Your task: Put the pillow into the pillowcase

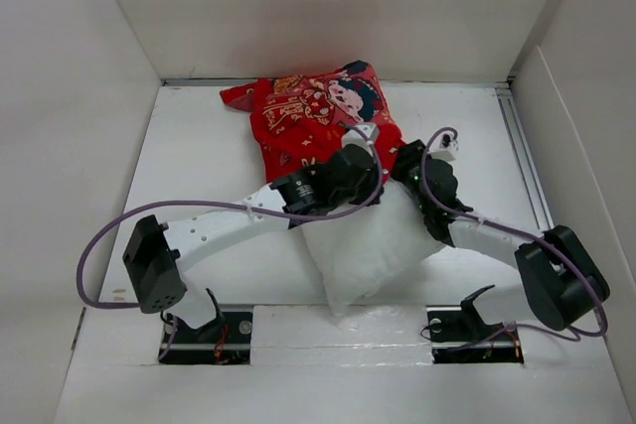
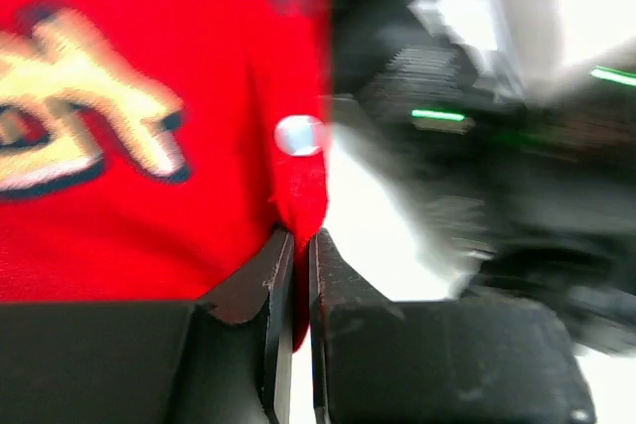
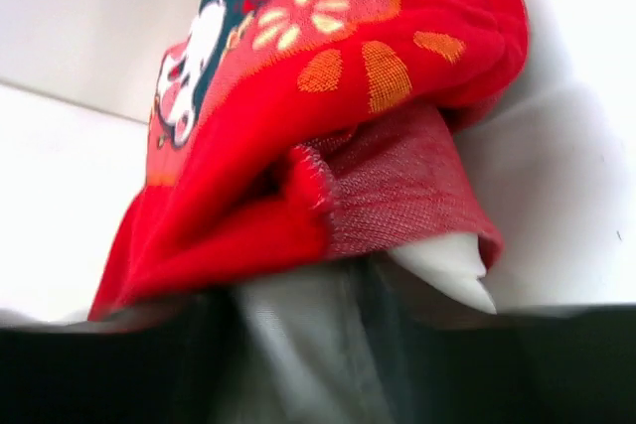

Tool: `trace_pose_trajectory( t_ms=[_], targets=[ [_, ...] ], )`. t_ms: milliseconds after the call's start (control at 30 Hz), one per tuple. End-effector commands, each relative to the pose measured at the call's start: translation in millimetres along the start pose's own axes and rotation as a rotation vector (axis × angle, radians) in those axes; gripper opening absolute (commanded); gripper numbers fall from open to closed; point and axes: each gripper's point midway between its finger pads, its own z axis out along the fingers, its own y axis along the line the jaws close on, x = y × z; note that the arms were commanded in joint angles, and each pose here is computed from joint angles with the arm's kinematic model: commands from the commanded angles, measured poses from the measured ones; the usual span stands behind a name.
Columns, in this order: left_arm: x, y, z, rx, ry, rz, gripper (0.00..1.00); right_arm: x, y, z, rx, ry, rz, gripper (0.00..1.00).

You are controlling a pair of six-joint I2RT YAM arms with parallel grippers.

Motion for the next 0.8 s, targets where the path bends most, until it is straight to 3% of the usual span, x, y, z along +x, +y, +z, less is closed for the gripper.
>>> trace_pose_trajectory(
  t_ms=[0, 67, 100, 167, 200, 267, 400, 467, 533, 567, 600, 633, 767],
  targets=[
    [-5, 27, -2, 0.074, -0.003, -0.169, 0.0, -40, -5, -10, -0.047, -0.13, 0.049, 0.77],
    [-14, 37, -2, 0.067, -0.023, -0.17, 0.0, -50, 4, -16, -0.078, -0.14, 0.01, 0.83],
    [-21, 39, -3, 0.07, -0.032, -0.163, 0.0, -51, -9, -19, -0.034, -0.109, -0.026, 1.0],
    [-27, 46, -1, 0.049, -0.036, -0.139, 0.0, -68, -1, -28, -0.012, -0.102, -0.109, 1.0],
    [-27, 51, 2, 0.022, -0.032, -0.126, 0.0, -54, -30, -35, 0.128, 0.012, -0.149, 1.0],
    [-44, 46, -1, 0.03, -0.056, -0.11, 0.0, -76, -14, -48, 0.212, 0.073, -0.215, 1.0],
    [-54, 36, -8, 0.045, -0.046, -0.088, 0.0, -66, -25, -77, 0.291, 0.199, -0.3, 1.0],
    [-66, 36, -22, 0.011, -0.077, -0.073, 0.21, -56, -15, -89, 0.245, 0.267, -0.329, 1.0],
    [-75, 38, -44, -0.045, -0.136, -0.063, 0.67, -44, -2, -103, 0.18, 0.323, -0.383, 1.0],
    [-77, 52, -52, -0.112, -0.159, -0.061, 0.84, -22, -1, -113, 0.173, 0.401, -0.419, 1.0],
    [-76, 58, -58, -0.14, -0.164, -0.071, 0.94, -15, 5, -121, 0.16, 0.42, -0.435, 1.0],
    [-73, 65, -64, -0.162, -0.166, -0.068, 1.0, -6, 7, -129, 0.156, 0.448, -0.454, 1.0],
    [-48, 104, -96, -0.244, -0.18, -0.078, 1.0, 41, 25, -167, 0.081, 0.574, -0.514, 1.0]
  ],
)
